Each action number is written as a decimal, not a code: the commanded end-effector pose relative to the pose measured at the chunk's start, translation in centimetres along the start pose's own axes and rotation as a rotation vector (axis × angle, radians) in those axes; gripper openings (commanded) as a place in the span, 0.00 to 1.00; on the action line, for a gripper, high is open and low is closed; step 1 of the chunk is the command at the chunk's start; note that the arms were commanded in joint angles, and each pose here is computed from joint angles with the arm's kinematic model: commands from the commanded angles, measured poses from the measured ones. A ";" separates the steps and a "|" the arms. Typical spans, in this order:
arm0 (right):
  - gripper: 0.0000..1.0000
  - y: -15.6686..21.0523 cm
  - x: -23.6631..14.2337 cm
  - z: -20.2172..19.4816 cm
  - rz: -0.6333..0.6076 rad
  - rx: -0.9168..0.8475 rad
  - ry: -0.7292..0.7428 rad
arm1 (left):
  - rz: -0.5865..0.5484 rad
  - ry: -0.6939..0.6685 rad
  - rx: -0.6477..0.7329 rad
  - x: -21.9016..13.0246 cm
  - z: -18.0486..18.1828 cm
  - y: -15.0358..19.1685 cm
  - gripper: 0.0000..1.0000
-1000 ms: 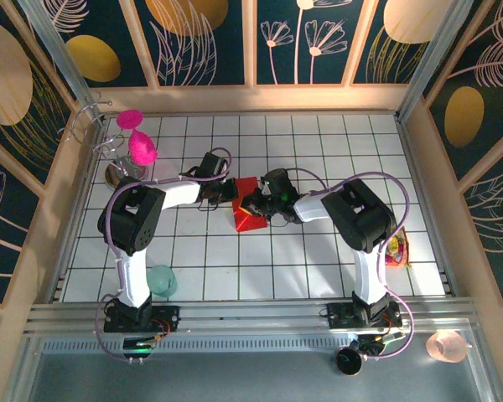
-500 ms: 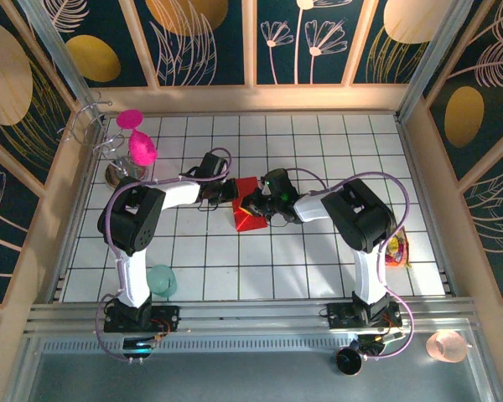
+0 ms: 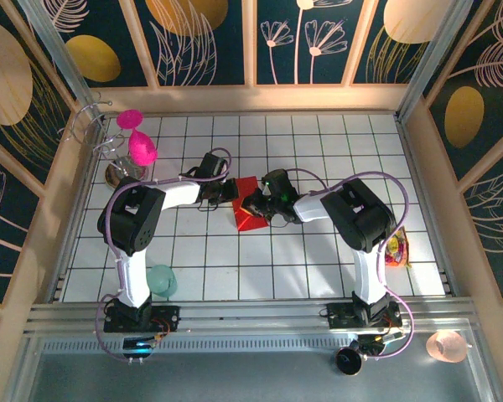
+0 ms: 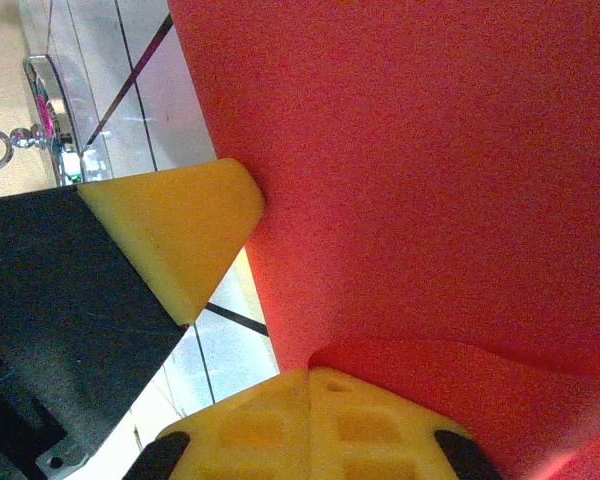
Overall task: Fold a paper plane with a square sheet of paper (pick it up from the middle)
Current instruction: Fold the triangle a second time at the center of the table.
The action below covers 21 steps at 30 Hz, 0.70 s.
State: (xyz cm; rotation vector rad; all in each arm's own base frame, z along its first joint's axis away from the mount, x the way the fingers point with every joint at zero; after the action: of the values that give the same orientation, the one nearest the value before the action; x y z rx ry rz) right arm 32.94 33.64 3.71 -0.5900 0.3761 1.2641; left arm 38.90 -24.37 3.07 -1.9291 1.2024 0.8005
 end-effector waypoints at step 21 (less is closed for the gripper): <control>0.00 0.7 0.8 -2.0 0.027 0.040 0.072 | -0.087 0.008 0.012 -3.6 -2.8 -3.0 0.10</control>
State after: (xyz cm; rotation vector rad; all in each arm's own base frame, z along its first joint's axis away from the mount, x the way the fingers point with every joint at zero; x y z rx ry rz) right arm 32.86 33.53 3.41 -0.5914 0.3895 1.2644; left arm 39.56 -24.26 5.24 -1.9328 1.1676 0.7921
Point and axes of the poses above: each hand's point on the last joint's axis, 136 mm out from that joint toward the fingers, its own x axis out along the fingers, its own z axis along the line the jaws close on, y = z × x, the point moved 2 cm from there along -x, back along the fingers, and after that the axes turned 10 degrees about -x, right-handed, at the moved point
